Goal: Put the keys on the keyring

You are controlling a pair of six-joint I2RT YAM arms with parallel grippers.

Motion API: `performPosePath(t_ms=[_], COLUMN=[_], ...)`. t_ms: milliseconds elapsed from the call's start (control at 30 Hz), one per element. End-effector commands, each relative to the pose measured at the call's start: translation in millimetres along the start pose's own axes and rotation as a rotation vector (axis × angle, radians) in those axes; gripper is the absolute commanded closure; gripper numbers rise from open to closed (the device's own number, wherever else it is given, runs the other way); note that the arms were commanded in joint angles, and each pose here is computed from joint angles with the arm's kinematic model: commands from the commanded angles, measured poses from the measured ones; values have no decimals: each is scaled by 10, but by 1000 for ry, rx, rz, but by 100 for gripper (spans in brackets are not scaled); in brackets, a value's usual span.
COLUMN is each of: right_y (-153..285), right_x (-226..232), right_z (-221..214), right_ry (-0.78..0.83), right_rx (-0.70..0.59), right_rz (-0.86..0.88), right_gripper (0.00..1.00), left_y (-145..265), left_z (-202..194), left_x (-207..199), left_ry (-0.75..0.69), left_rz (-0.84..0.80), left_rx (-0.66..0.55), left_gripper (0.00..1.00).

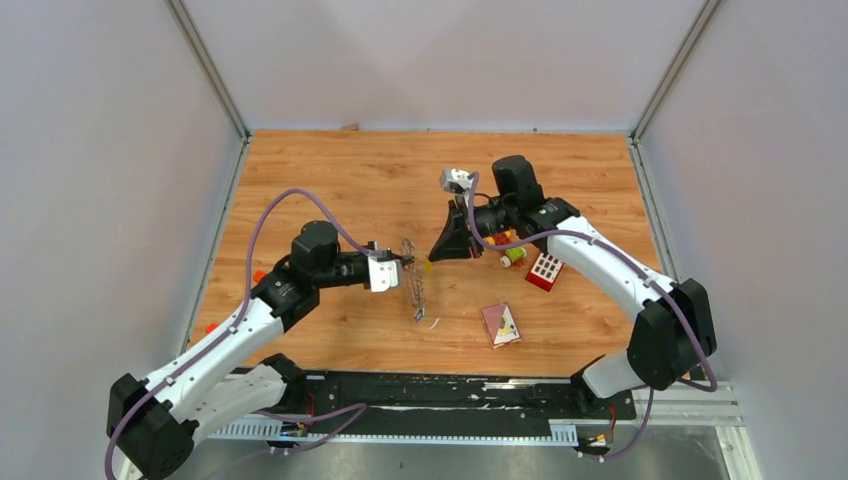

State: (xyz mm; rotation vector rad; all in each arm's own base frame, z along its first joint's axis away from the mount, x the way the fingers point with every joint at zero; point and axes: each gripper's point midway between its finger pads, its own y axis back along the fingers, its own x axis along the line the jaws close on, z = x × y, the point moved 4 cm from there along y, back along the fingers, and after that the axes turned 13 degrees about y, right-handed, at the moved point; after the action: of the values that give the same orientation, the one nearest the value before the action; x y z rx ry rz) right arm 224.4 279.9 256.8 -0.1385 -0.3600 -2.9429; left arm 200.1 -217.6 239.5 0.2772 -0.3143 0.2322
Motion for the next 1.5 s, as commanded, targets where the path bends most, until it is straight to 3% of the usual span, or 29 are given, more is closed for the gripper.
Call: performPosePath(t_ms=[0,1467], right_y=[-46,-218], right_x=[21,-26], right_z=[29,-8], right_ry=[12,-22], right_rx=[-30,-14], right_rz=[50,79], right_gripper=[100,100], left_y=[2,-11], left_z=[266,238], left_x=[136,35], left_ry=[-79,-59], left_rz=[24,-19], left_rx=[-61,-88], left_gripper=[100,100])
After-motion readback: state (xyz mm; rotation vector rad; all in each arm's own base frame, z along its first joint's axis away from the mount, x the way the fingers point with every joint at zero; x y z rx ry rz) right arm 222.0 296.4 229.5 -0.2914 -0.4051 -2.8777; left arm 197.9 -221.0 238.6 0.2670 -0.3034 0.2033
